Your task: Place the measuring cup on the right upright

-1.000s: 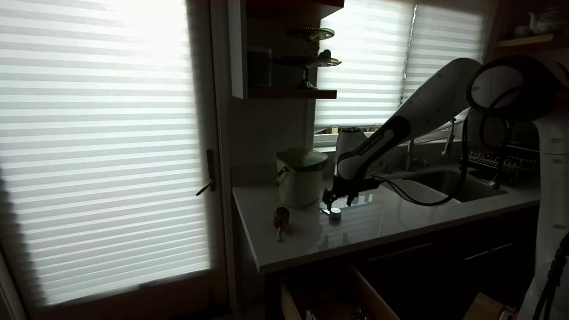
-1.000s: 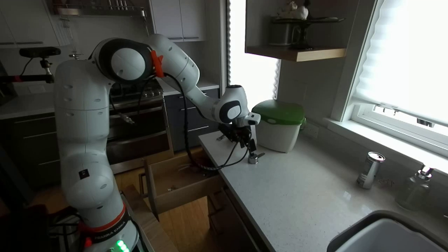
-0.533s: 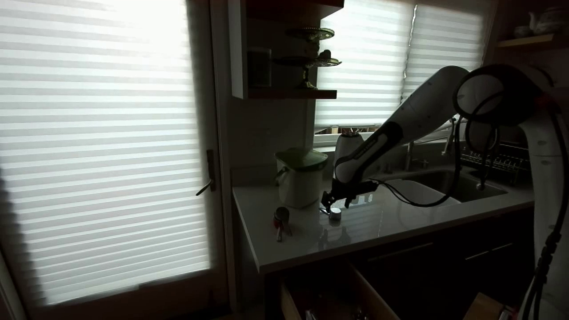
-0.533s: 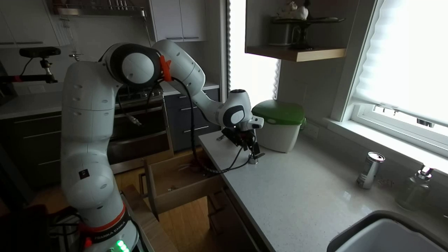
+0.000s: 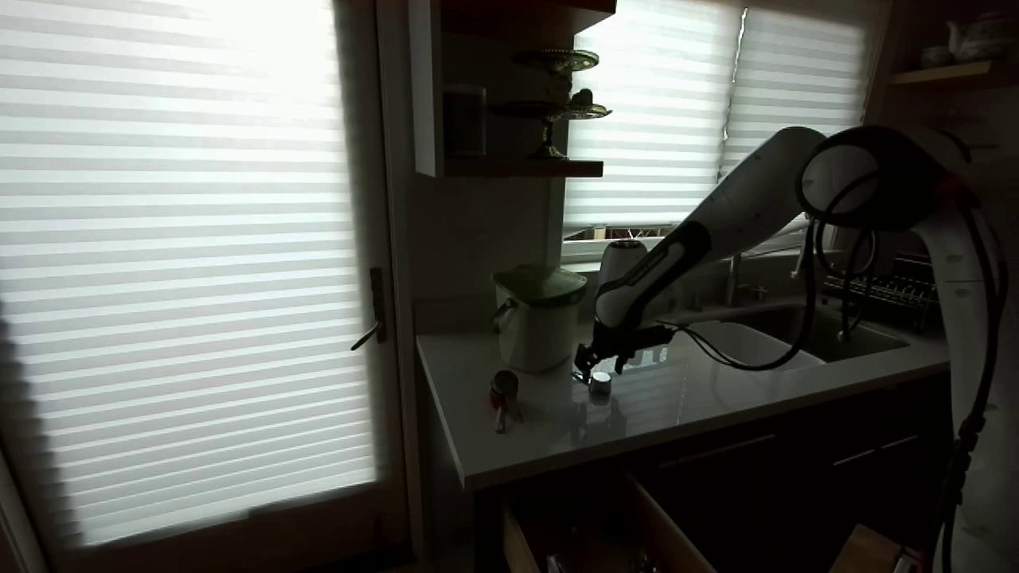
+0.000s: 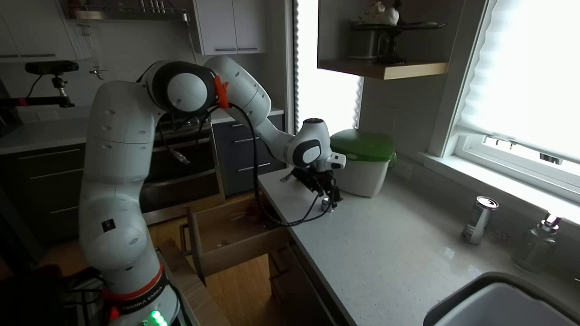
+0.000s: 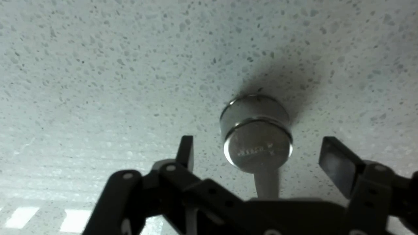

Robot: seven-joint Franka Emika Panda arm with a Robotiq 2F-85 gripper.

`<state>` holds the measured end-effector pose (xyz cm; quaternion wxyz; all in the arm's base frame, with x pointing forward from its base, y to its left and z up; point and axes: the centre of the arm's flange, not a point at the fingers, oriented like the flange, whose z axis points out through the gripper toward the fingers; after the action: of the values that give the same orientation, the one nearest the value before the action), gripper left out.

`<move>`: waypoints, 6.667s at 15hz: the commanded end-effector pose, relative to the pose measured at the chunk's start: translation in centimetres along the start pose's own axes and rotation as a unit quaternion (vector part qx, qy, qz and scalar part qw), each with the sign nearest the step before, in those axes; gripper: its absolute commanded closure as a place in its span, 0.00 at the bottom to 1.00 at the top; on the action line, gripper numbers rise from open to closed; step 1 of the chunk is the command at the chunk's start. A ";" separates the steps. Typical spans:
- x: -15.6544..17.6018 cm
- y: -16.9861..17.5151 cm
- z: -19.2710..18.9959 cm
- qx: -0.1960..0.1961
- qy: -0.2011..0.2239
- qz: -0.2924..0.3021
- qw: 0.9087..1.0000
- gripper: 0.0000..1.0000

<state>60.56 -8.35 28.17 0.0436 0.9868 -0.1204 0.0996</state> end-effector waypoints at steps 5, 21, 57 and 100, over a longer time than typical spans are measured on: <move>0.8 0.7 0.7 0.028 -0.009 -0.004 1.000 0.42; -0.6 3.8 -4.5 0.197 -0.077 0.004 0.977 0.72; -0.7 3.2 7.5 0.451 -0.210 0.110 0.860 0.47; -4.1 -8.1 -6.3 -0.014 -0.078 -0.083 0.993 0.00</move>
<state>57.15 -0.11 34.15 0.0326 0.9986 -0.0256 0.0335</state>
